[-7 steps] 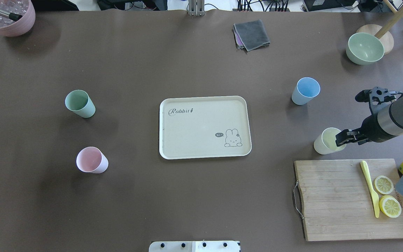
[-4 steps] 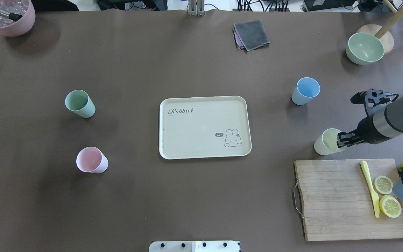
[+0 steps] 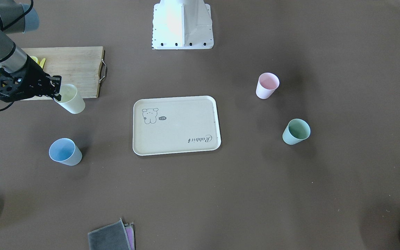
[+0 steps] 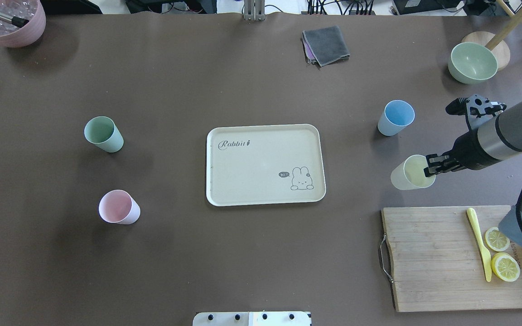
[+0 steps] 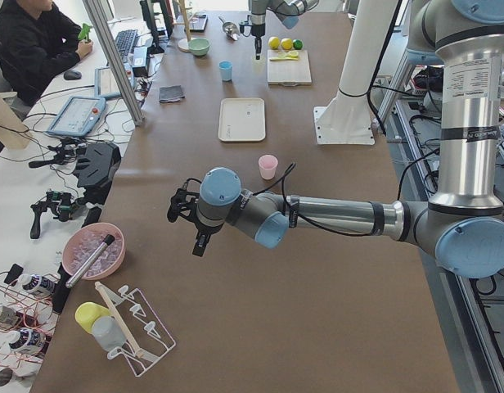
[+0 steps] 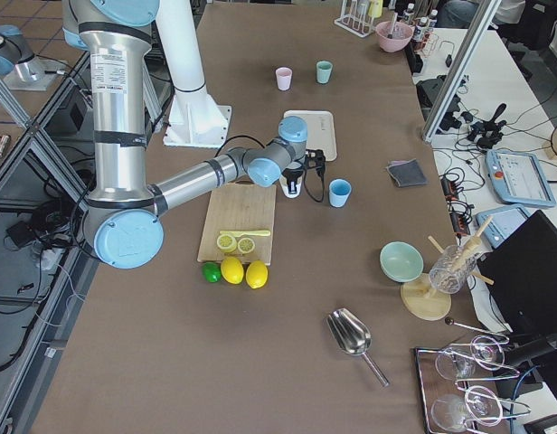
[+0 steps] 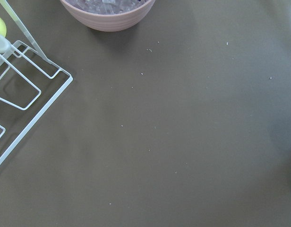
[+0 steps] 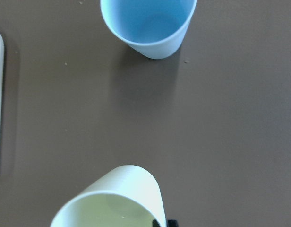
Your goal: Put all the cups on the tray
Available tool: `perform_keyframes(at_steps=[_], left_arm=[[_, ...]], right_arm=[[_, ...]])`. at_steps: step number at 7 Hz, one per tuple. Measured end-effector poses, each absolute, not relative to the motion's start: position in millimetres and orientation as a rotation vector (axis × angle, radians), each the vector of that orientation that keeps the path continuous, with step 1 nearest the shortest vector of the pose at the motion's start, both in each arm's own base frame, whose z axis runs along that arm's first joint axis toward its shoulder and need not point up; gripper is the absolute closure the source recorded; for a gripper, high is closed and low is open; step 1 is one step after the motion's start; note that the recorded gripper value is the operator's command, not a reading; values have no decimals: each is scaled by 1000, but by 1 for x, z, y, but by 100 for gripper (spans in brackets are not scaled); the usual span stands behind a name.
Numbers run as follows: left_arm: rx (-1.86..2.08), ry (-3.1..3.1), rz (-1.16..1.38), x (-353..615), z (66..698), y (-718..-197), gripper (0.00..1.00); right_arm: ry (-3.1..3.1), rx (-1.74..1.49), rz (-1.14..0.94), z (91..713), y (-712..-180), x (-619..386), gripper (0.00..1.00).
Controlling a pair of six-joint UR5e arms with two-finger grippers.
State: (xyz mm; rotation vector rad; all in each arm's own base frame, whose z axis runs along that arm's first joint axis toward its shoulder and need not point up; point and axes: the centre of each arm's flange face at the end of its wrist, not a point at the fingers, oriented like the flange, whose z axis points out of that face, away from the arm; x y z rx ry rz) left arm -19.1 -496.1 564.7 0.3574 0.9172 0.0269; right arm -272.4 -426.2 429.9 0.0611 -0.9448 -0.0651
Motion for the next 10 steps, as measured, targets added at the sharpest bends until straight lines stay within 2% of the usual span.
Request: perform_keyframes(at_steps=[2, 6, 10], left_arm=[[316, 977, -38, 20, 516, -501, 2], [209, 1032, -81, 141, 446, -472, 3], [176, 1046, -112, 236, 413, -431, 3]], right_arm=[[-972, 35, 2, 382, -444, -279, 100], [-914, 19, 41, 292, -448, -348, 100], [-881, 44, 0, 259, -449, -409, 100]])
